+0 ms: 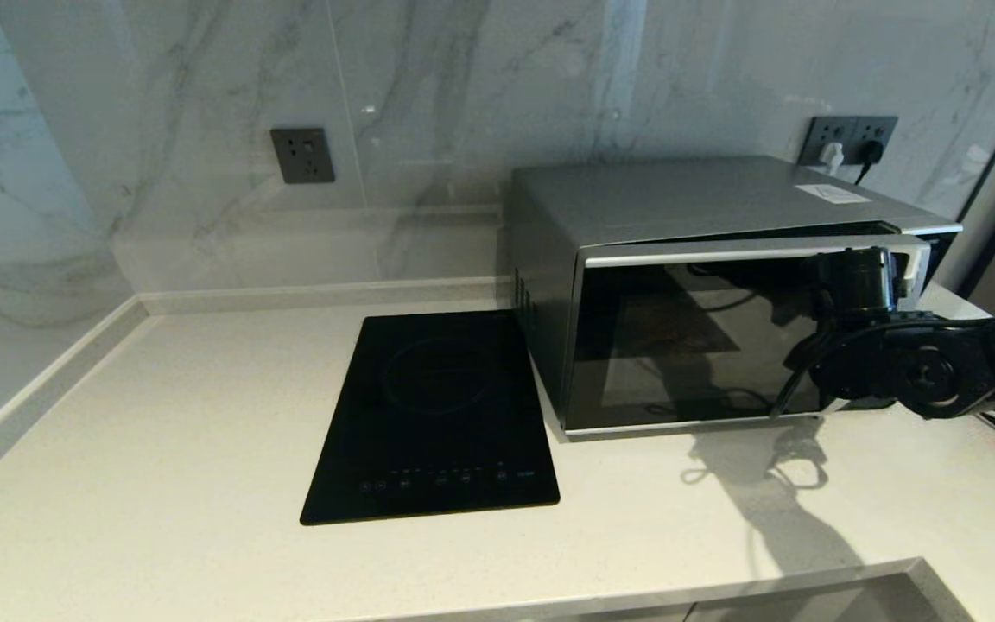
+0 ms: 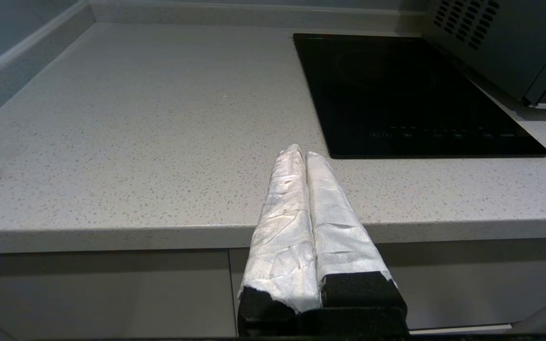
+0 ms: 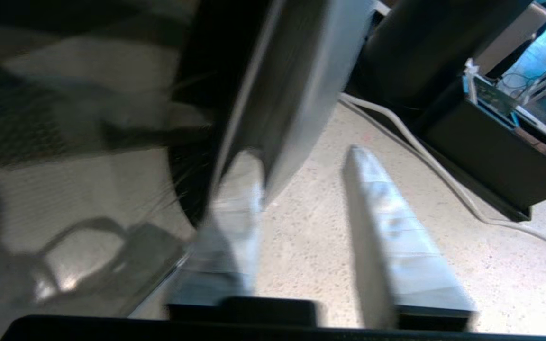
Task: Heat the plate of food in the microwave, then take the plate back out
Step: Open the microwave oven
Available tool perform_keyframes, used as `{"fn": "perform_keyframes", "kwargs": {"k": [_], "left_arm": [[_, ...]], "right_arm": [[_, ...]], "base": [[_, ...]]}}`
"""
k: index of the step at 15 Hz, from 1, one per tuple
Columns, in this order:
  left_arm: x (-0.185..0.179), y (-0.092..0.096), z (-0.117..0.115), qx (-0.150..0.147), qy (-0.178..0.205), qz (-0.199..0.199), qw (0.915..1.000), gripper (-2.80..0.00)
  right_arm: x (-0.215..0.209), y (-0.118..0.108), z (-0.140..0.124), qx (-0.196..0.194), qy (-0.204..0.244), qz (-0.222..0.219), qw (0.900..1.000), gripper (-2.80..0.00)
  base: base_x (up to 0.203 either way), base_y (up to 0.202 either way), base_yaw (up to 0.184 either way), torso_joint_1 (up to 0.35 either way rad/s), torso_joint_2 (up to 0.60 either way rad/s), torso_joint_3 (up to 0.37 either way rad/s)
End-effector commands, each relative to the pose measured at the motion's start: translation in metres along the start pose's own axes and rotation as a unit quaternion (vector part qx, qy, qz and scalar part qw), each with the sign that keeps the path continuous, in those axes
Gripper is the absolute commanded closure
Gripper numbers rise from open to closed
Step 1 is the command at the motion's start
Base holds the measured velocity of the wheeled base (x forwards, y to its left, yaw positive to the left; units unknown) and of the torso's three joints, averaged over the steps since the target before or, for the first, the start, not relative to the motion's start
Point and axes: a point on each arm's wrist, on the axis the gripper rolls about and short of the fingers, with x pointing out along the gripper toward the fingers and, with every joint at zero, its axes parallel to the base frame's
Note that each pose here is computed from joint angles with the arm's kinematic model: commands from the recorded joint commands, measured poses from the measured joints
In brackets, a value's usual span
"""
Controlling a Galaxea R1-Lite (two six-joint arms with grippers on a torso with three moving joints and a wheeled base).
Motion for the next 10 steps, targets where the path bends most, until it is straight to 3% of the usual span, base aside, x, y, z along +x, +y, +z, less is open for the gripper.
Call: {"fn": "perform_keyframes", "kwargs": {"k": [1,7,10], "left_arm": [[0.0,0.0,0.0,0.0,0.001,0.0,1.0,0.0],[0.0,0.0,0.0,0.0,0.001,0.0,1.0,0.0],[0.0,0.0,0.0,0.0,0.001,0.0,1.0,0.0]], "right_arm": [[-0.006,-0.008,0.006,0.009,-0.005,0.003,1.0,-2.8],[-0.027,-0.021,0.014,0.015,-0.014,0.019,1.0,-2.8],[-0.049,-0.025,0.016,0.016,-0.022,0.049,0.998,-2.8]], "base": [[0.0,0.0,0.0,0.0,0.0,0.0],[0.0,0.0,0.0,0.0,0.0,0.0],[0.0,0.0,0.0,0.0,0.0,0.0]]}}
